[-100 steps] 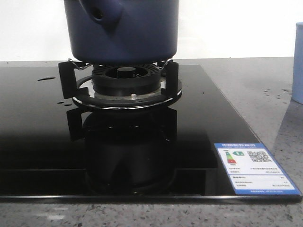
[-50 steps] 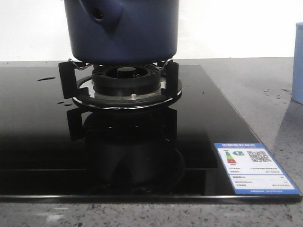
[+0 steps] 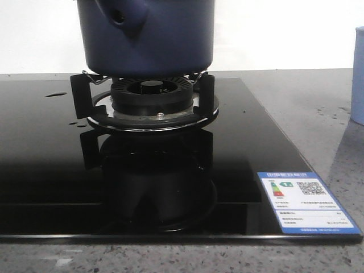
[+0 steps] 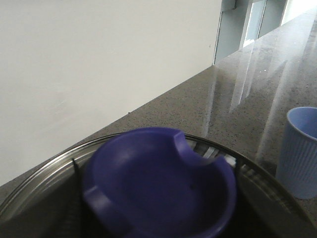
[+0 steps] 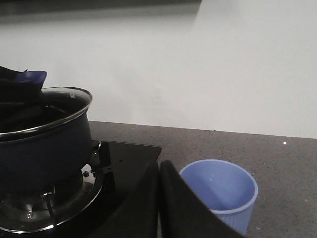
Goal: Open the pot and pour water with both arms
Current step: 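Lower the lid onto the pot with the left gripper and release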
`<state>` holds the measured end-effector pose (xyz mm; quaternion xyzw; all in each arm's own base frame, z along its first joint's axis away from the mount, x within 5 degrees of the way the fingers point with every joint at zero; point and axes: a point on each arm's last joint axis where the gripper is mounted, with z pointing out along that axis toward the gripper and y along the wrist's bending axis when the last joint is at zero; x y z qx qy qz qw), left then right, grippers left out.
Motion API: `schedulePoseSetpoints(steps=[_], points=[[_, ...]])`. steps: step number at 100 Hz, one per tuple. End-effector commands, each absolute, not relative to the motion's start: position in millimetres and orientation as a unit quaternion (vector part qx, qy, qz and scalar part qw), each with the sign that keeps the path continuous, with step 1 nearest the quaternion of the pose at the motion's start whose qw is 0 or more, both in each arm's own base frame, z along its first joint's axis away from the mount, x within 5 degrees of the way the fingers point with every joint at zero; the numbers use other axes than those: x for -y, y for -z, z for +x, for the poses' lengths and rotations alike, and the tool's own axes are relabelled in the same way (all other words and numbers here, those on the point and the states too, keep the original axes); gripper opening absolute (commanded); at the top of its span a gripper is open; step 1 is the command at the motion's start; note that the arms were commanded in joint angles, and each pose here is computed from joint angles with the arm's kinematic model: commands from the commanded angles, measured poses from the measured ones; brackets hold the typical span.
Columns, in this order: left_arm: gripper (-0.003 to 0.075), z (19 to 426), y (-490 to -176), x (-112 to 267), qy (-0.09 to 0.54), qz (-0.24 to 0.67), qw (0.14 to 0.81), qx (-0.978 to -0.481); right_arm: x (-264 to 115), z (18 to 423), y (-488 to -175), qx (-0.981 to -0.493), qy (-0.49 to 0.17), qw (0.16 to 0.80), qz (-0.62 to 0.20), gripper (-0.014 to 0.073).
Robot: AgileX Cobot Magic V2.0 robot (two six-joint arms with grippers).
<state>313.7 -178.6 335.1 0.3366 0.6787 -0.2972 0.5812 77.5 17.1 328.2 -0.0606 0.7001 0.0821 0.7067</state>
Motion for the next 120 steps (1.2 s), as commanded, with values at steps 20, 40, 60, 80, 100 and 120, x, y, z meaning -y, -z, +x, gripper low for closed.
schedulePoseSetpoints(steps=[20, 40, 60, 80, 100, 120], points=[[0.0291, 308.8, -350.4, 175.1, 0.297, 0.323, 0.575, -0.69, -14.1, 76.9, -342.0, -0.672, -0.077, 0.736, -0.043, -0.0069], [0.0291, 302.8, -358.3, 172.8, 0.3, 0.321, 0.577, -0.689, -14.1, 76.9, -342.0, -0.672, -0.077, 0.736, -0.043, -0.0069], [0.0291, 299.0, -364.8, 170.6, 0.296, 0.32, 0.585, -0.684, -14.1, 76.9, -342.1, -0.672, -0.079, 0.736, -0.042, -0.0069], [0.0375, 298.9, -364.3, 170.6, 0.298, 0.318, 0.584, -0.685, -14.3, 76.8, -342.2, -0.671, -0.087, 0.735, -0.037, -0.0069], [0.065, 299.3, -365.1, 169.8, 0.296, 0.313, 0.586, -0.686, -14.5, 76.8, -342.1, -0.672, -0.089, 0.734, -0.035, -0.0069], [0.0647, 284.4, -390.1, 162.8, 0.314, 0.289, 0.614, -0.664, -14.6, 76.8, -341.9, -0.673, -0.09, 0.734, -0.036, -0.0069]])
